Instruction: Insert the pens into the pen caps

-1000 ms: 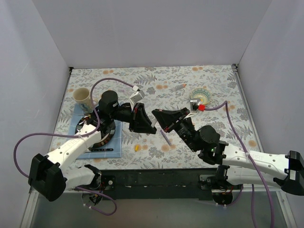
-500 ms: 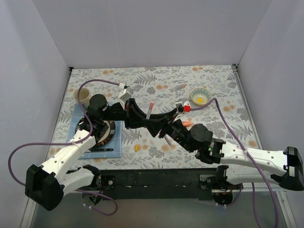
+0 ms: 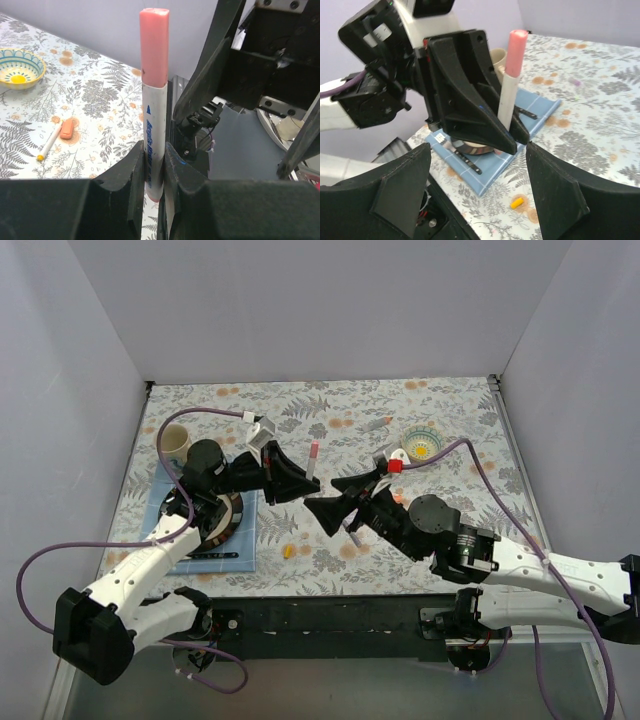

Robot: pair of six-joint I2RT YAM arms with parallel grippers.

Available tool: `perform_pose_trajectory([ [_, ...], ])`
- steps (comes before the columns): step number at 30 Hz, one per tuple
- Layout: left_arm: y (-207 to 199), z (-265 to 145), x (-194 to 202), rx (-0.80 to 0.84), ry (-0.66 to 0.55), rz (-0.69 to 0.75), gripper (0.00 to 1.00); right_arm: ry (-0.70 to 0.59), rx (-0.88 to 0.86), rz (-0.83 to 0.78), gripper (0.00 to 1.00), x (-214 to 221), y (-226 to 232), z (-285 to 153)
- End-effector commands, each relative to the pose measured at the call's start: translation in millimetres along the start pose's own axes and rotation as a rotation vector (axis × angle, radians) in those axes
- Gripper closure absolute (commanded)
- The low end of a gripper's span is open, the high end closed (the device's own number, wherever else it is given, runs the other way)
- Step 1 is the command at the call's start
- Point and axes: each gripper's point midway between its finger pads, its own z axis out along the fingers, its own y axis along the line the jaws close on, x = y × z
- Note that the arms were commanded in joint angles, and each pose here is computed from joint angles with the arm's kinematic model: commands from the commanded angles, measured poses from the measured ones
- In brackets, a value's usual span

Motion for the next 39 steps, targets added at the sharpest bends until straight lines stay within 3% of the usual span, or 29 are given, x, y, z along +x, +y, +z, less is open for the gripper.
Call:
perform_pose_trajectory([
  [1, 22.0, -1.2, -6.3, -0.124, -0.046, -0.018, 1.0, -0.035, 0.156, -0.05, 0.17, -33.7, -25.0, -13.8],
  [4, 60.7, -3.5, 17.7, -0.308, -0.007, -0.198, 1.0, -0.039, 0.176, -0.045, 0.17, -37.5, -33.9, -28.5],
  [7, 64.6, -6.9, 59.0, -0.314, 0.059, -0.33, 1.0, -0.051, 0.208, -0.047, 0.18, -37.7, -46.1, -41.3],
  [14, 29.9, -5.9, 67.7, -0.23, 0.035, -0.314, 1.0, -0.039, 0.238, -0.11, 0.19, -54.4, -52.5, -42.9],
  [17, 52.6, -7.0, 85.6, -0.343, 0.067, -0.413, 1.0, 0.054, 0.269, -0.137, 0.2, -52.5, -66.7, -27.2],
  [21, 110.5, -19.4, 136.3, -0.654, 0.169, -0.614, 1.0, 0.091, 0.205, -0.081, 0.21, -39.9, -73.4, -17.2],
  [24, 131.5, -18.9, 173.1, -0.741, 0.235, -0.752, 1.0, 0.09, 0.179, -0.049, 0.21, -30.9, -72.4, -21.3],
  [28, 147.1, -16.3, 200.6, -0.837, 0.274, -0.806, 1.0, 0.118, 0.185, -0.037, 0.21, -18.0, -77.2, -28.3],
  [35, 146.0, -23.8, 246.0, -0.994, 0.381, -0.86, 0.85, 0.124, 0.207, -0.028, 0.21, -8.7, -86.2, -44.0],
  [36, 143.0, -25.6, 251.1, -1.017, 0.401, -0.873, 0.79, 0.122, 0.21, -0.025, 0.21, -8.7, -86.8, -45.4],
  [39, 136.3, -24.5, 254.3, -1.048, 0.419, -0.862, 0.78, 0.121, 0.219, -0.027, 0.21, -7.3, -89.6, -49.1],
])
